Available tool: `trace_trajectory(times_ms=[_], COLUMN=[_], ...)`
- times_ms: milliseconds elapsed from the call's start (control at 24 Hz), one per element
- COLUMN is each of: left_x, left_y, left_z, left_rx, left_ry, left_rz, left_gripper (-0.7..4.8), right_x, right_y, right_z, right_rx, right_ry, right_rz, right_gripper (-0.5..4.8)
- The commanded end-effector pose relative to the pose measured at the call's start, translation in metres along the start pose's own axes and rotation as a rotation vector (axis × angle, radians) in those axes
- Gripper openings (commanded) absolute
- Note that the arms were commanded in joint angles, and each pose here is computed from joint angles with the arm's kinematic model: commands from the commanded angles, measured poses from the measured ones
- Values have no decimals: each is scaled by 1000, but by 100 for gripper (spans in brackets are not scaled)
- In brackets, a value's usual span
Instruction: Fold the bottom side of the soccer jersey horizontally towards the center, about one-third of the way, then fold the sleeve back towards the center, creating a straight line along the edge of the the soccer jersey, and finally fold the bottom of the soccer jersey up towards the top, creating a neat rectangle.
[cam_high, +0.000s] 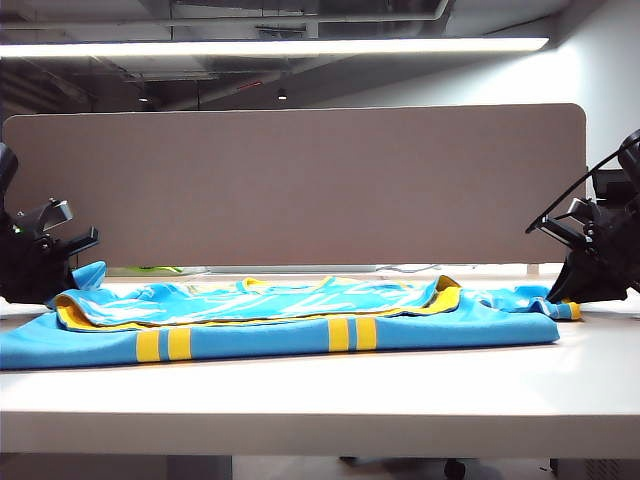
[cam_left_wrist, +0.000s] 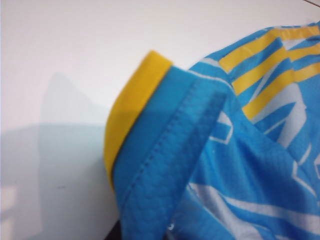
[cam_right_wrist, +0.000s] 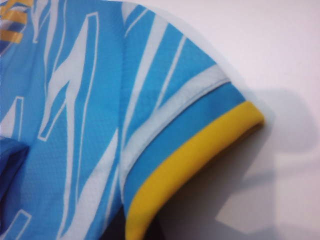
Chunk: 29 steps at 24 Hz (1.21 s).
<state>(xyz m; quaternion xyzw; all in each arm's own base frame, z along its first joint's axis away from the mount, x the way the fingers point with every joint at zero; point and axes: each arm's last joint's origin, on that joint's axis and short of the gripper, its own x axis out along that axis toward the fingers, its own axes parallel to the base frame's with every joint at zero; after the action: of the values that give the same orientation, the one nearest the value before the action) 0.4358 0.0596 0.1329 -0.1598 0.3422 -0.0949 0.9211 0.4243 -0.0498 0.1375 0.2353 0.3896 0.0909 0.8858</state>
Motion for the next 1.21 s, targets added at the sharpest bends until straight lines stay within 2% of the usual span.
trace_trajectory(times_ms=[42,125,208,333,416,458,665,749,790,832,873,998,1040,1081,1165,1206], left_x=[-8,-18,-38,-65,-77,-88,-106,-107,-107,-107,-106,-101,-98,-95,-91,-89], left_y=[3,-3,-17,-54,-72,-92,-132,-143,-151,-154,-161,-165,-164,-164,-164,-165], left_z=[3,13,31,51,55,54,33,20,3,-4,-20,-41,-48,-52,-53,-51], left_rx=[-9,10,53,160,210,263,370,415,463,492,557,598,595,596,604,594], left_ry=[-5,-43,-106,-173,-176,-145,49,154,283,337,439,514,521,506,451,425], left_rz=[-4,-39,-95,-204,-245,-279,-335,-359,-369,-364,-349,-338,-352,-353,-357,-374], left_gripper=[-6,-6,-6,-6,-6,-6,-6,-6,-6,-6,-6,-3,97,289,468,479], right_x=[-5,-14,-29,-48,-57,-63,-65,-61,-57,-55,-52,-47,-45,-44,-43,-43], right_y=[2,7,21,51,70,91,140,156,170,177,188,207,212,214,217,217], right_z=[3,12,24,35,35,32,7,-9,-24,-33,-47,-71,-79,-83,-82,-81], right_rx=[-1,-13,-45,-107,-139,-183,-292,-334,-378,-409,-455,-515,-531,-546,-559,-559], right_ry=[-10,-38,-78,-120,-116,-93,40,121,197,242,300,365,381,382,355,342], right_rz=[-11,9,68,147,186,237,324,342,349,356,358,372,374,370,367,372], right_gripper=[-6,-6,-6,-6,-6,-6,-6,-6,-6,-6,-6,-6,7,78,200,217])
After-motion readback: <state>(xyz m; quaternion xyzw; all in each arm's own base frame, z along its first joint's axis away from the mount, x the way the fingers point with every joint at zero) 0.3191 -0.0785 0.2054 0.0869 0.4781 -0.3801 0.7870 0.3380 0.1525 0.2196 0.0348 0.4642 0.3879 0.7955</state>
